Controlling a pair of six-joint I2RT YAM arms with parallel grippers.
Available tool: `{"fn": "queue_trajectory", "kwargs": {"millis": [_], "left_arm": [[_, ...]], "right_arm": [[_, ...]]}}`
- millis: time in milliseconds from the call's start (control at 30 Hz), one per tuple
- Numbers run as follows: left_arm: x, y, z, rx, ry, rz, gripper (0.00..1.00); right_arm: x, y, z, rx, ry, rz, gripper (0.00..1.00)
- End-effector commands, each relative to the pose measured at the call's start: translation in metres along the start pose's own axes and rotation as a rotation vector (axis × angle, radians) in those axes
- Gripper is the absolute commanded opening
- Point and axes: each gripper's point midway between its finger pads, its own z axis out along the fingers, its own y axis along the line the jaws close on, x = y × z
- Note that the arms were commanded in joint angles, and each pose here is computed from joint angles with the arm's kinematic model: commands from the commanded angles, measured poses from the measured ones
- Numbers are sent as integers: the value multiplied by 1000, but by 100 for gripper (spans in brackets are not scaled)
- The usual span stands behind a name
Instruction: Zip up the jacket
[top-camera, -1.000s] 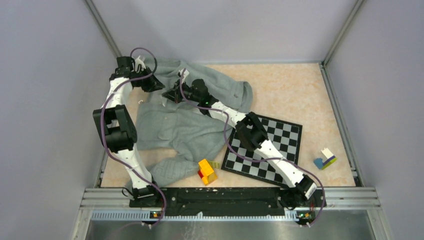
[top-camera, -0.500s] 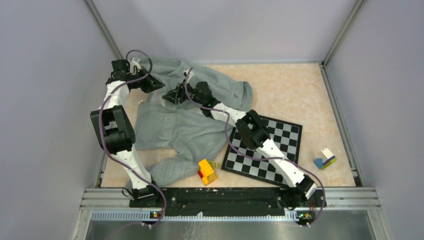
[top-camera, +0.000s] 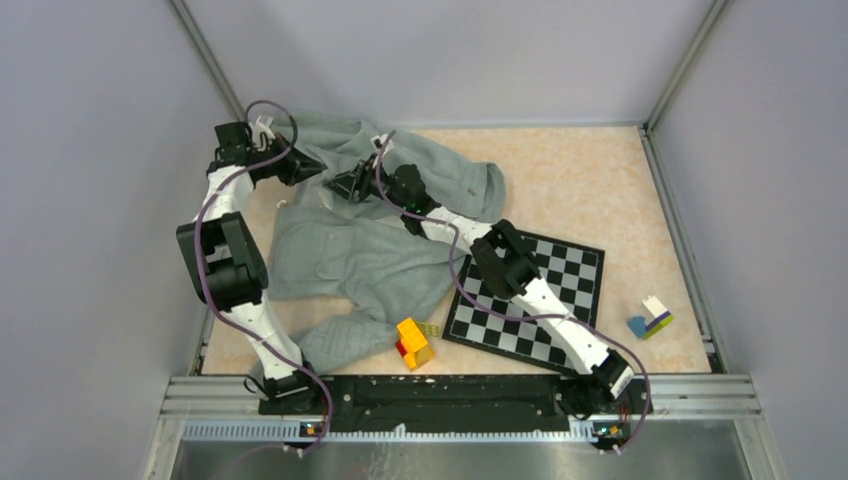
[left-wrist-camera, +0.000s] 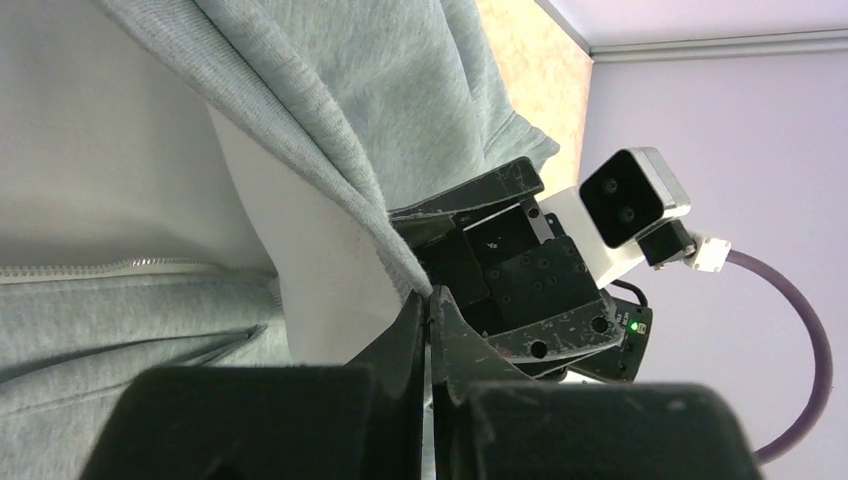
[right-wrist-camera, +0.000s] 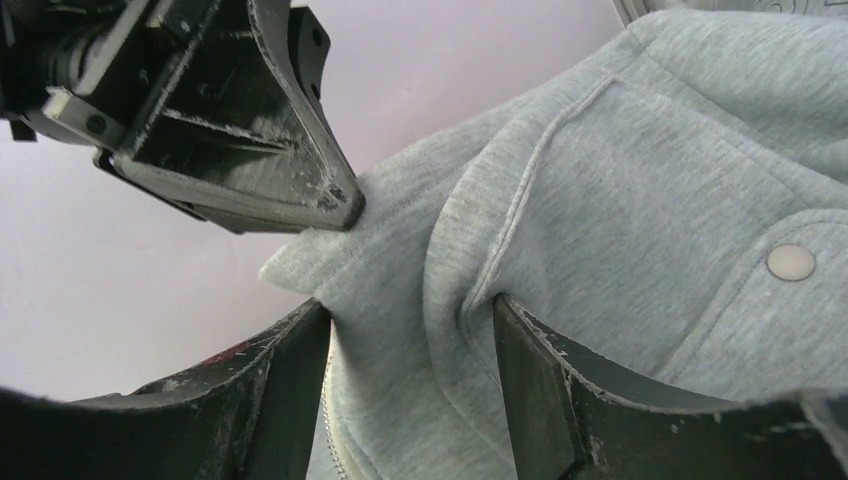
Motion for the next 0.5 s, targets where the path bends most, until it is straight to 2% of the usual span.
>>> {"fn": "queue_trajectory", "kwargs": {"millis": [0, 200, 300, 400, 467], "left_arm": [[-4, -31, -13, 82, -26, 60, 0], [-4, -33, -14, 83, -31, 64, 0], [-4, -32, -14, 85, -29, 62, 0], [-4, -32, -14, 80, -30, 68, 0], [-5, -33, -15, 78, -35, 79, 0]], "right_arm": [[-51, 43, 15, -92, -125, -18, 60], [-48, 44, 18, -94, -134, -21, 66], [-47, 42, 19, -87, -137, -21, 65], [-47, 45, 19, -101, -134, -23, 46], [-46, 46, 18, -109, -127, -27, 28]]}}
